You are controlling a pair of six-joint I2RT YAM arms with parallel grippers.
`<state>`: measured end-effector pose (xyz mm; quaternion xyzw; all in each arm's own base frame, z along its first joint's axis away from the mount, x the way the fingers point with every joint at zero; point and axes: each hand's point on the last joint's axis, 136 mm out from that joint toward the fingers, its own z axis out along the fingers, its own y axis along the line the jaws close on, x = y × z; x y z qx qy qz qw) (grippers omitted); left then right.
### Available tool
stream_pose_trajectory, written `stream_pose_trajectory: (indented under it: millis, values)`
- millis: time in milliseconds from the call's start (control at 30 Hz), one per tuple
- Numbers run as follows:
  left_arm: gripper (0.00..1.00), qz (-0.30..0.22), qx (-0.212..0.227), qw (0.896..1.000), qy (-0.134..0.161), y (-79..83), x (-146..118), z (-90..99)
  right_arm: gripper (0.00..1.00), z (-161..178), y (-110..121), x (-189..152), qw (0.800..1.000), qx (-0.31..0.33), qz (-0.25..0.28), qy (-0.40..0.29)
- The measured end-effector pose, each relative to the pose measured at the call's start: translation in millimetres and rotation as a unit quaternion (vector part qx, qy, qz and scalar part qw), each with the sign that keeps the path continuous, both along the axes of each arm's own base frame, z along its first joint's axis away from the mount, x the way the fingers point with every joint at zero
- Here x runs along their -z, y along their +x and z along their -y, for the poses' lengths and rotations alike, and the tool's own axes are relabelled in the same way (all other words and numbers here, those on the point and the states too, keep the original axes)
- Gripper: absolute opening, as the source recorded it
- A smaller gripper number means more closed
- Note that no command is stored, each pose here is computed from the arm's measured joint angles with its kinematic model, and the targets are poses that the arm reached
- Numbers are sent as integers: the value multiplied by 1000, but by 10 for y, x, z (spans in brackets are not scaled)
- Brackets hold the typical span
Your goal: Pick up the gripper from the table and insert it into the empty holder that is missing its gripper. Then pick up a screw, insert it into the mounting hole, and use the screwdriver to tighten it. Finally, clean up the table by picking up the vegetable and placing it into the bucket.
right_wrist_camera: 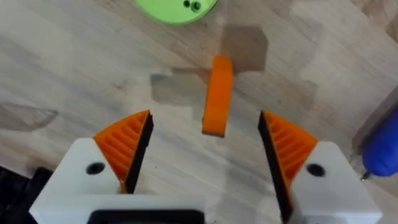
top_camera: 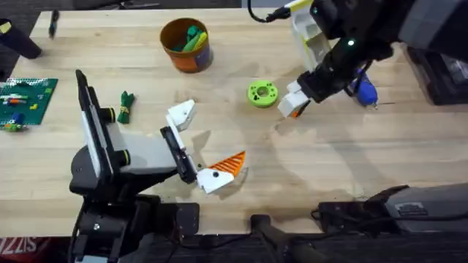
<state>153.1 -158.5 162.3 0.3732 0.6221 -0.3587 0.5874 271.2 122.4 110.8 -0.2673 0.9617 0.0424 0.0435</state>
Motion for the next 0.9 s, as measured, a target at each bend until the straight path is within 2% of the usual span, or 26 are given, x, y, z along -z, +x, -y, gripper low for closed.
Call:
stream_pose_trajectory:
  millis: [233, 400, 433, 467, 567, 600, 900]
  values:
    - [985, 0, 0, 1000, 0, 0, 0, 0, 986, 4, 45, 166, 1000, 3, -19, -9]
    - [985, 0, 0, 1000, 0, 1, 1, 0, 874, 5, 44, 167, 1000, 3, -19, -10]
    - [985, 0, 0, 1000, 0, 0, 0, 0, 656, 5, 44, 167, 1000, 3, -19, -10]
    - [985, 0, 0, 1000, 0, 0, 0, 0, 507, 5, 44, 167, 1000, 3, -19, -10]
    - [985, 0, 0, 1000, 0, 0, 0, 0, 98, 6, 47, 167, 1000, 3, -18, -10]
    - [985, 0, 0, 1000, 0, 0, 0, 0, 30, 3, 56, 165, 1000, 6, -17, -9]
    - [985, 0, 0, 1000, 0, 1, 1, 0, 19, -2, 43, 141, 1000, 16, -16, -6]
